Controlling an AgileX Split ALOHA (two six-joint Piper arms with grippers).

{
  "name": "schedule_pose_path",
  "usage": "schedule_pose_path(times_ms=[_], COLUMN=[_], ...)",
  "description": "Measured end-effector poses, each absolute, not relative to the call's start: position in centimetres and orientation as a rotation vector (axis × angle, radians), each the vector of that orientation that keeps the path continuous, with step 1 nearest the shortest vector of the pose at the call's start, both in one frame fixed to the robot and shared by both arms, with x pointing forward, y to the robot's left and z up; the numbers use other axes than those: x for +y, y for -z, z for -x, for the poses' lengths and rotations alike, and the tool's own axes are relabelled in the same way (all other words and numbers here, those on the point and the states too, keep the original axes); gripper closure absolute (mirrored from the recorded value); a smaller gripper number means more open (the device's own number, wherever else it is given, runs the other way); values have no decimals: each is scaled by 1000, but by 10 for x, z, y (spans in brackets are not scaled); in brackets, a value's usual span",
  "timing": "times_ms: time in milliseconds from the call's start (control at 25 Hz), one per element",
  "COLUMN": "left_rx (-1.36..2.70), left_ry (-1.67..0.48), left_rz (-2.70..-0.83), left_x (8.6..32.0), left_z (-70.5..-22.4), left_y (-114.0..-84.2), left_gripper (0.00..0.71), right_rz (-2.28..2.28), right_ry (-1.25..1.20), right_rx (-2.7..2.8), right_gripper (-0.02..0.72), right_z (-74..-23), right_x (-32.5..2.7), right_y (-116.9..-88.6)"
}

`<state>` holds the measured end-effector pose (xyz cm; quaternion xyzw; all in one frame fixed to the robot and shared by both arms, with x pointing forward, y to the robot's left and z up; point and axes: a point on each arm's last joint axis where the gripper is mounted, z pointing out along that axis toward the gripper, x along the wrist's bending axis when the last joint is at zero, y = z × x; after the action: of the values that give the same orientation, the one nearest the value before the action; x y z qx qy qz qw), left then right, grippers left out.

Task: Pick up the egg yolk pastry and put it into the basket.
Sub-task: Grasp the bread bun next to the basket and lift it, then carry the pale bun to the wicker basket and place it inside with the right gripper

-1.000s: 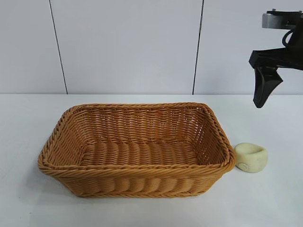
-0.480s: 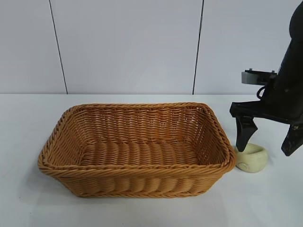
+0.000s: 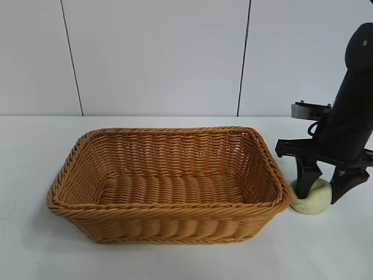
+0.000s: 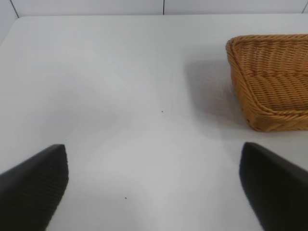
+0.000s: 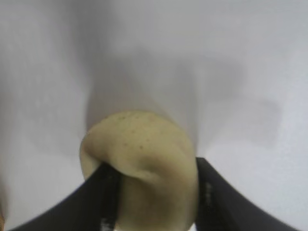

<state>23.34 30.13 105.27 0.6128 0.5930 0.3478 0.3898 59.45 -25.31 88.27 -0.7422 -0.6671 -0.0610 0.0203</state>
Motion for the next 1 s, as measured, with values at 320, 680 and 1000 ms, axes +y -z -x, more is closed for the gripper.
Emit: schedule_pose_path(times_ms=[320,680,1000], left_rx=[1508,1508,1508], left_ry=[-883,-883,-883], left_rz=[-1558,-1558,-1558], left_x=[301,301,301], left_z=[-233,-233,-233], left_y=[-1053,-1053,-1053], left_gripper=[18,18,18], right_rz=[2286,2265,2264], right_ry=[235,483,608], right_rx=[-2110,-2258,-2244], right_gripper=[618,618,618], right_z=[-588,-579,-588], right_x=[-253,-254,-249], right_y=[-917,-1019,-1048])
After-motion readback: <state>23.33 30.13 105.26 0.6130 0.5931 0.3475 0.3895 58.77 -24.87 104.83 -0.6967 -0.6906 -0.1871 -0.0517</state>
